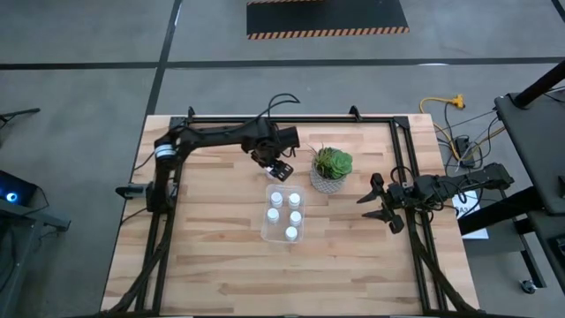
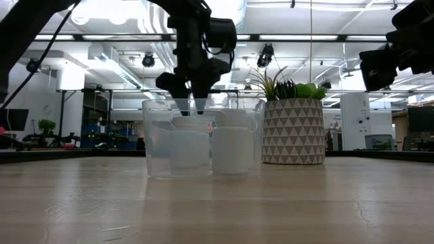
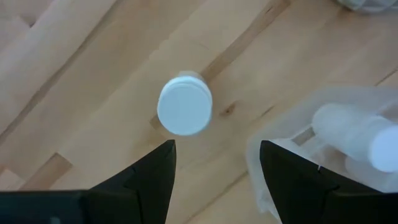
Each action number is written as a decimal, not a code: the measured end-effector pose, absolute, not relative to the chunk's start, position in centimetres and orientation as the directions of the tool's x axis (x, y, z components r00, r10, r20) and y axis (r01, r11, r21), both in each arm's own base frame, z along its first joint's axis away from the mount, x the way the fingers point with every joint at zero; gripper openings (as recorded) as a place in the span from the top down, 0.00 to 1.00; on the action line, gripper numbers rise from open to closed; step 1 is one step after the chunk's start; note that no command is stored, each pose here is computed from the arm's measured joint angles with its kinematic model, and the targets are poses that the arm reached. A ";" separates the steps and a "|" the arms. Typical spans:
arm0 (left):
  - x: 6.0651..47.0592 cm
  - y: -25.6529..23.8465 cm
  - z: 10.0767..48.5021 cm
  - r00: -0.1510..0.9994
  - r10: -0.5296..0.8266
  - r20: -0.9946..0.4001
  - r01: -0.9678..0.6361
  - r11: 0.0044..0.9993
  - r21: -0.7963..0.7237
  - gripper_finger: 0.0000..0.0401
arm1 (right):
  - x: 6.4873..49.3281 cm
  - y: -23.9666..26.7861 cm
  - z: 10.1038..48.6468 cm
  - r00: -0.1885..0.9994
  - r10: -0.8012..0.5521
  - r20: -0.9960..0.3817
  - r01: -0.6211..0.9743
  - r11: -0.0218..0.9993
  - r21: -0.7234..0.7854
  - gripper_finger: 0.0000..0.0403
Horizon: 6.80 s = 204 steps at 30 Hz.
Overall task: Pick and place pill bottles into a basket
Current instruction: Put the white medicine bottle into the transparent bin
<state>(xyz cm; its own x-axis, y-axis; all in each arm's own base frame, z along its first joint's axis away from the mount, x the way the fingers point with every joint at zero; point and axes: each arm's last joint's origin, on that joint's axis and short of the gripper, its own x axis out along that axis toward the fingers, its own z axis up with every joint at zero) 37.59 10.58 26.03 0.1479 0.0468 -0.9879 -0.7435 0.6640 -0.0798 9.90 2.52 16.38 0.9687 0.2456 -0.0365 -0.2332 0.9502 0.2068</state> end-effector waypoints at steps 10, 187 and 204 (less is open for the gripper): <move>37.5 11.8 25.3 0.118 0.074 -0.990 -0.745 0.666 -0.040 0.46 | 9.9 2.5 16.4 0.969 0.246 -0.038 -0.233 0.950 0.206 0.50; 36.5 5.6 49.2 0.496 -0.451 0.742 0.862 0.153 -0.484 0.54 | 9.9 2.5 16.4 0.969 0.246 -0.037 -0.233 0.951 0.205 0.50; 39.5 5.7 45.8 0.718 -0.614 0.327 0.603 0.314 -0.733 0.54 | 9.9 2.5 16.4 0.969 0.246 -0.037 -0.233 0.950 0.207 0.50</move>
